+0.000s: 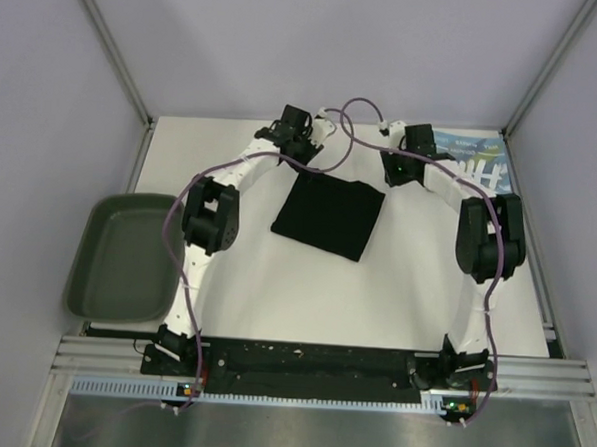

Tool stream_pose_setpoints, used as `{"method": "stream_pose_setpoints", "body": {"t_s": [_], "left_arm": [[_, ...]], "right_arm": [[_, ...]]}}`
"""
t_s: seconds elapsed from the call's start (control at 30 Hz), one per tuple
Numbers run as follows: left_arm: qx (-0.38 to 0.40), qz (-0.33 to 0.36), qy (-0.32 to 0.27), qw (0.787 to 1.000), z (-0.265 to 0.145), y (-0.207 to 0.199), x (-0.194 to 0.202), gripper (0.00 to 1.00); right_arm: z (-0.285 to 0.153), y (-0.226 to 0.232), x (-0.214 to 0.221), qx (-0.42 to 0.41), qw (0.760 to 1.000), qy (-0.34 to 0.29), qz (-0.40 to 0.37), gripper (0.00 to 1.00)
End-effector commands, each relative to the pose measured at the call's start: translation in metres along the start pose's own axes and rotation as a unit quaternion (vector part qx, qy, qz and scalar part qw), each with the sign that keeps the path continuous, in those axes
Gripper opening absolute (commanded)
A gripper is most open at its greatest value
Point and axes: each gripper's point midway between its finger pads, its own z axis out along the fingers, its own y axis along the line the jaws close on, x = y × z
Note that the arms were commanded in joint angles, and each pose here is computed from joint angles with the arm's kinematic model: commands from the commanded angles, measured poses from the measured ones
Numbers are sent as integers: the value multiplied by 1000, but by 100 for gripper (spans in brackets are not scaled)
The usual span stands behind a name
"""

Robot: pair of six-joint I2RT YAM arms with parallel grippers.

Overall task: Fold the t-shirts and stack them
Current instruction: Fold the long partially folded tshirt into a neat square, then put the neatly folded tshirt into the corner of the board with the right arm

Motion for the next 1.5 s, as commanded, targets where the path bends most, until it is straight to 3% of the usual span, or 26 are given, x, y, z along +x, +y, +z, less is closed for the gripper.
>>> {"method": "stream_pose_setpoints", "body": {"t_s": [0.0,0.07,0.2,0.27,0.47,0.73,0.93,1.2,1.33,1.47], "left_arm": [[23,-39,-82,996,-63,3,-54,36],[55,-39,-96,993,-72,-10,-56,26],[145,-31,-75,986,-71,-51,-42,0],[176,-33,-45,983,-63,-67,-27,0],[195,-46,25,979,-28,-77,5,0],[80,-35,2,996,-2,-31,-15,0],[-51,-54,8,997,5,16,-18,13],[-108,-77,-14,991,0,48,-28,24],[-84,-101,-38,991,-32,53,-41,22],[-59,-93,-61,992,-76,40,-49,22]], "right_arm": [[-58,13,-46,-35,995,-63,68,29],[-67,42,-46,-105,988,-69,93,26],[-72,80,-38,-200,965,-52,164,5],[-69,85,-32,-207,959,-42,191,1],[-44,89,-4,-202,951,-3,233,0],[-16,78,18,-162,949,33,267,0],[-4,60,25,-122,948,41,292,0],[-27,36,19,-67,952,22,297,26],[-44,45,34,-77,951,32,297,50],[-53,58,47,-100,945,44,310,55]]}}
